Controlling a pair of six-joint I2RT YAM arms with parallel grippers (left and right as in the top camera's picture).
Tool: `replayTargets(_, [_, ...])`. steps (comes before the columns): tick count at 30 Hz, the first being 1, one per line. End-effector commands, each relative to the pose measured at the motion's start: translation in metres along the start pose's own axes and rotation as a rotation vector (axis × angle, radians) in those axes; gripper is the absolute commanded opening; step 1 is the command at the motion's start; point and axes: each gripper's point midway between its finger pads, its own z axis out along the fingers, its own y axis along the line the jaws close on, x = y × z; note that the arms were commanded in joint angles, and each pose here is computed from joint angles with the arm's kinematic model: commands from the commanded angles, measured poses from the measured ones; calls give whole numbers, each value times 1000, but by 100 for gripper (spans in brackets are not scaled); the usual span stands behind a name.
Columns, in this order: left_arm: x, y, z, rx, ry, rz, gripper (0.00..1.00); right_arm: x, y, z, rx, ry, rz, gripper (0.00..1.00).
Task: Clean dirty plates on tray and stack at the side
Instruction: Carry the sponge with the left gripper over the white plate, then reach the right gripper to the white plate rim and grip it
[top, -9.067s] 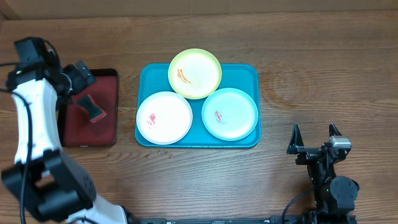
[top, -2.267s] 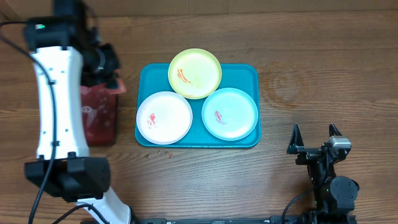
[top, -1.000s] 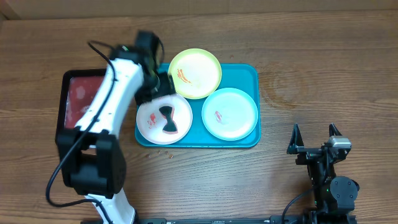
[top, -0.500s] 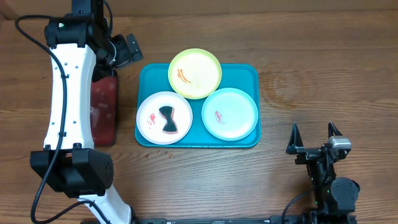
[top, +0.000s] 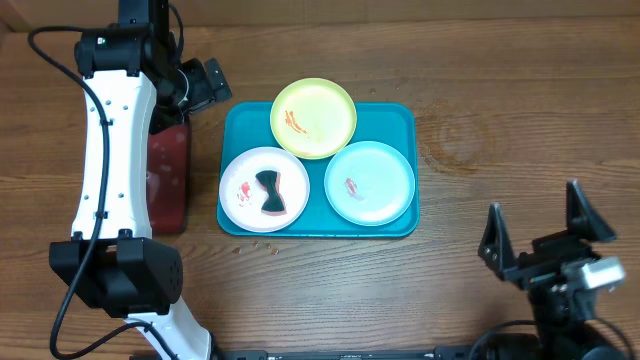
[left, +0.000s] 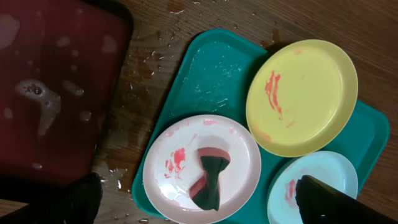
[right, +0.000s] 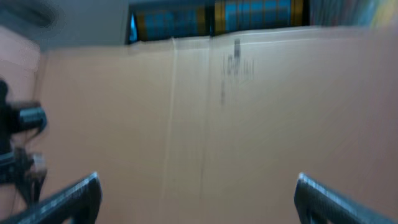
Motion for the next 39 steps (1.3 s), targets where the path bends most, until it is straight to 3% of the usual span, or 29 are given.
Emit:
replayTargets(1, [2, -1, -2, -1, 0, 19, 100, -34, -4, 24, 5, 118, -74, 100])
replayTargets(4, [2, -1, -2, -2, -1, 19, 100, -20, -1, 49, -55, 388, -11, 100])
replayTargets(7, [2, -1, -2, -2, -1, 19, 100, -16, 15, 80, -191, 552, 89, 100])
replayTargets(12, [2, -1, -2, -2, -1, 19, 100, -22, 76, 109, -657, 635, 436, 100])
replayTargets(14, [2, -1, -2, -1, 0, 19, 100, -27, 91, 116, -851, 593, 503, 100])
replayTargets(16, [2, -1, -2, -1, -1, 19, 100, -24, 95, 133, -913, 603, 615, 100])
replayTargets(21, [1, -1, -2, 0, -4, 19, 100, -5, 103, 172, -893, 609, 726, 100])
replayTargets(25, [1, -1, -2, 0, -4, 19, 100, 31, 103, 193, -750, 741, 802, 100])
replayTargets(27, [1, -1, -2, 0, -3, 19, 100, 67, 95, 202, -566, 847, 769, 100])
replayTargets(30, [1, -1, -2, 0, -4, 19, 100, 136, 64, 198, -138, 1069, 606, 100])
replayTargets(32, [1, -1, -2, 0, -4, 19, 100, 160, 57, 188, 7, 1170, 511, 100])
replayTargets(37, [1, -1, -2, 0, -4, 19, 100, 185, 109, 178, -103, 1274, 508, 100])
replayTargets(38, [1, -1, -2, 0, -4, 19, 100, 189, 120, 178, -130, 1283, 510, 98])
replayTargets(39, [1, -1, -2, 0, -4, 19, 100, 194, 129, 178, -149, 1292, 505, 90])
